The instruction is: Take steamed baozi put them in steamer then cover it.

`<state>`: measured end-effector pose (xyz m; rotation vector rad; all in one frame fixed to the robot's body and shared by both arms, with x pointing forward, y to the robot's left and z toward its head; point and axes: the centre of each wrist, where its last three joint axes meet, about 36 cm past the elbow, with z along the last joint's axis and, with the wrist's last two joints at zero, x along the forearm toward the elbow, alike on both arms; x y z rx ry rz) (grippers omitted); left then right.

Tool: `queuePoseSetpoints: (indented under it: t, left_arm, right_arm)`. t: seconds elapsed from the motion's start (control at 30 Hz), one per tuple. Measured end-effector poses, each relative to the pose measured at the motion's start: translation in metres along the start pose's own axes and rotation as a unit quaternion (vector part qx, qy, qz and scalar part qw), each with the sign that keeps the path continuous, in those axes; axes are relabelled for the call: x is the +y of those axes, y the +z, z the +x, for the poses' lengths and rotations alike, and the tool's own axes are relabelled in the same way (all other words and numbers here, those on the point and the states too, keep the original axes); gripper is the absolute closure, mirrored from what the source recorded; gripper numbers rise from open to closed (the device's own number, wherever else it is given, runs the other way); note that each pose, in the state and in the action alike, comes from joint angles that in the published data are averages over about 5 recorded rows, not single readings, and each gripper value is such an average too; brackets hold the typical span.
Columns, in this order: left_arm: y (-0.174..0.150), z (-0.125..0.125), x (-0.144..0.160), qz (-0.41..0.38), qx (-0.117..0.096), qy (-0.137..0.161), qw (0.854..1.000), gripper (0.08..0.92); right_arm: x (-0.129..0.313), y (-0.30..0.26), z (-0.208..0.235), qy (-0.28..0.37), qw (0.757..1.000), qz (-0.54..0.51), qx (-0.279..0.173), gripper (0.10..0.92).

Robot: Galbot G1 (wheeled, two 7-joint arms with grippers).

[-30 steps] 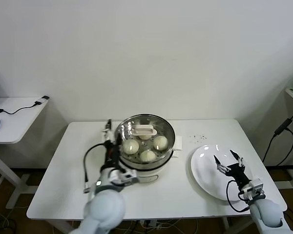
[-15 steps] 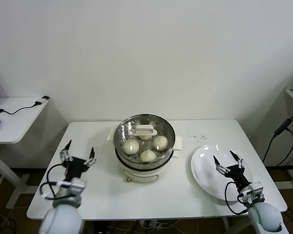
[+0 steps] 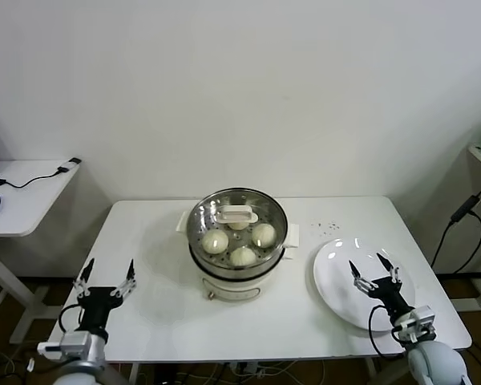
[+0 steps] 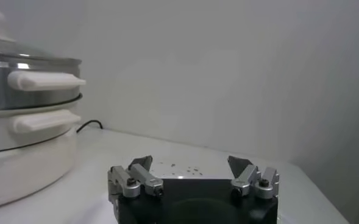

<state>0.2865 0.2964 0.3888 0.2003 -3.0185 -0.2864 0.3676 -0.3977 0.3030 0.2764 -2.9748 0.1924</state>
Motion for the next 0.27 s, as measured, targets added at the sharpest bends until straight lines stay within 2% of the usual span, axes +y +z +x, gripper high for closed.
queuePoseSetpoints:
  t: [0.27]
  left_arm:
    - [0.0086, 0.0083, 0.0084, 0.028, -0.012, -0.007, 1.000, 0.177]
  right_arm:
    - [0.0016, -0.0018, 0.0027, 0.000, 1.000, -0.005, -0.002, 0.200]
